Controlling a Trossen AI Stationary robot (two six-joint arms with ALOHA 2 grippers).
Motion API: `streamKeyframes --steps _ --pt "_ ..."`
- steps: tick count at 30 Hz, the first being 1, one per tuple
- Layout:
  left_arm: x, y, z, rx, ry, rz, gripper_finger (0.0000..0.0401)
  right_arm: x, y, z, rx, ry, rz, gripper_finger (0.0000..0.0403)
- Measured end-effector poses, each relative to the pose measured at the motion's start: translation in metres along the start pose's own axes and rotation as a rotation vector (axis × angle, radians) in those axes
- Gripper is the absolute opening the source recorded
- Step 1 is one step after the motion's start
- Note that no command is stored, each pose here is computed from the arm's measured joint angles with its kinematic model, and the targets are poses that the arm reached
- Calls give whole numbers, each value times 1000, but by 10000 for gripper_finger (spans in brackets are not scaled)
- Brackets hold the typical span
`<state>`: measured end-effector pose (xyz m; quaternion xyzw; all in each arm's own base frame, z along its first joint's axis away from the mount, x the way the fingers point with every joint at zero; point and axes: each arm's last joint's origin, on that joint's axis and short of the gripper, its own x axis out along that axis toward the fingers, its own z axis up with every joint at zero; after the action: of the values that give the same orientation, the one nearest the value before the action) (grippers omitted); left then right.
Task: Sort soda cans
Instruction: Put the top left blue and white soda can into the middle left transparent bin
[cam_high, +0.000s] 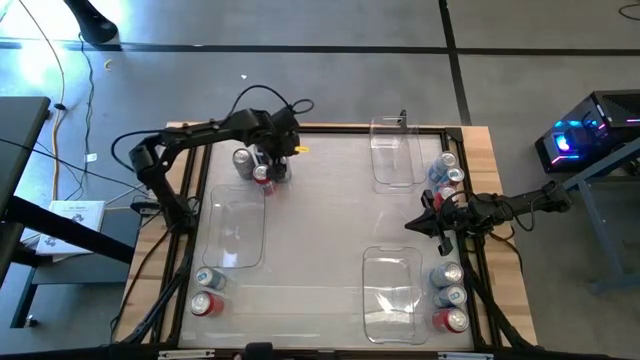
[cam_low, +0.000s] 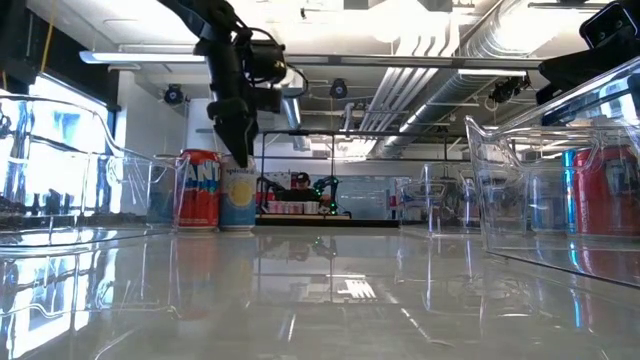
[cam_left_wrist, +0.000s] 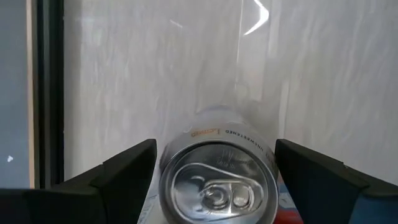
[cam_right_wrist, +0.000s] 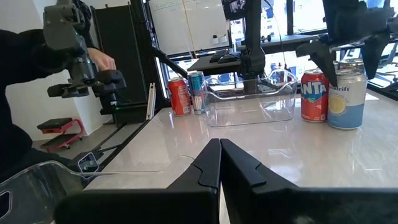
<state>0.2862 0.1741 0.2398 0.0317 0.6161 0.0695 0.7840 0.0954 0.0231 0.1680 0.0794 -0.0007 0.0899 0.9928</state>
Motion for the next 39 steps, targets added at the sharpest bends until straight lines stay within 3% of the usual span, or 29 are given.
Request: streamKeyframes --steps 15,20,30,39 --pt "23 -11 8 134 84 -7 312 0 0 0 0 0 0 0" --pt "22 -16 9 158 94 -1 282 0 0 0 0 0 0 0" --pt "16 -28 17 215 119 9 282 0 0 0 0 0 0 0" --pt "-6 -37 36 267 54 27 282 0 0 0 0 0 0 0"
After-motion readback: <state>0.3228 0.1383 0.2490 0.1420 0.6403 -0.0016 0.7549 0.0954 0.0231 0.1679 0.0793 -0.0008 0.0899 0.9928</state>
